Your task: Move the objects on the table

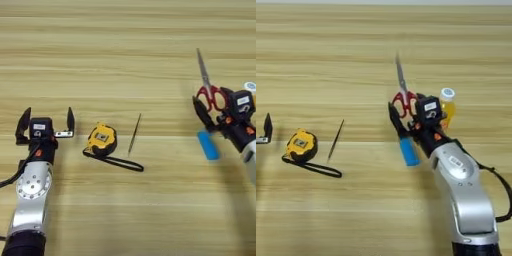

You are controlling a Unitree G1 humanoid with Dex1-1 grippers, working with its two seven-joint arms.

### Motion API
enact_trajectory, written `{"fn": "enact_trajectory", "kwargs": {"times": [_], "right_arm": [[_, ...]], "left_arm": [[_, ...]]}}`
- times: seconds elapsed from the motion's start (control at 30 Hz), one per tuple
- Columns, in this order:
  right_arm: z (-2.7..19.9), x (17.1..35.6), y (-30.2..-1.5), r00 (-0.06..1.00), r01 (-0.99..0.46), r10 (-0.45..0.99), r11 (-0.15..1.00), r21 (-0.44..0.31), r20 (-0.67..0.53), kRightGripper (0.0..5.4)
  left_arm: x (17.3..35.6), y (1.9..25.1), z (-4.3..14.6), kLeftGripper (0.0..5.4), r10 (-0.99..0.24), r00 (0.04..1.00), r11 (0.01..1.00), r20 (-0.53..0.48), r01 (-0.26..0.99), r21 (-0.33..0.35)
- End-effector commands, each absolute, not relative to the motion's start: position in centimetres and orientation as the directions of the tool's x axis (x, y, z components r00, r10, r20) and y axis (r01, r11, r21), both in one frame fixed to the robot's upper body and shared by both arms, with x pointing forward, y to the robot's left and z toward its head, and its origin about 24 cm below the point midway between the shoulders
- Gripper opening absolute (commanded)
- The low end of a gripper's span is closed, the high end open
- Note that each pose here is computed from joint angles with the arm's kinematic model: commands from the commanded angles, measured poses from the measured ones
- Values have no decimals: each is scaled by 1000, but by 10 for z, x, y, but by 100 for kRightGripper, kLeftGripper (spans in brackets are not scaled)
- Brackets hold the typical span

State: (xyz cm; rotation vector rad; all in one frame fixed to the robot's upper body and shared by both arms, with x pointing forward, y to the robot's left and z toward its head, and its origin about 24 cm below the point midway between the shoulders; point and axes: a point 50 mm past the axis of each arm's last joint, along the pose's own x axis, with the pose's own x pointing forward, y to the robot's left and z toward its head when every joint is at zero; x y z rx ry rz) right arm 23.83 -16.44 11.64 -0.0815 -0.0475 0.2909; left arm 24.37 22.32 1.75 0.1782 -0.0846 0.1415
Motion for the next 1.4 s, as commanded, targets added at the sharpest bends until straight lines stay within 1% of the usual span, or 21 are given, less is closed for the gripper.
{"fn": "enact_trajectory", "kwargs": {"times": [0.03,0.3,0.47,0.67,0.8,1.03,1.27,1.4], "right_arm": [[135,237,-181,968,-227,238,967,-117,83,386],[149,224,-214,986,-113,132,980,-165,106,386],[156,214,-226,990,-74,96,979,-191,107,386],[157,206,-248,996,4,15,977,-213,87,386],[147,203,-255,999,14,-6,978,-208,40,386],[124,199,-255,999,4,-12,984,-177,-40,386],[101,202,-254,993,-5,-13,988,-157,-118,386],[84,204,-256,985,0,-26,989,-148,-173,386]], "left_arm": [[246,222,16,540,129,988,973,85,-143,183],[246,222,17,540,129,988,973,89,-144,179],[246,222,18,540,130,987,974,90,-144,176],[246,223,18,540,129,987,974,92,-144,176],[246,223,19,540,129,987,974,94,-144,177],[246,224,20,540,128,987,973,97,-143,179],[246,225,21,540,128,987,973,99,-144,180],[246,225,21,540,129,987,973,100,-146,180]]}}
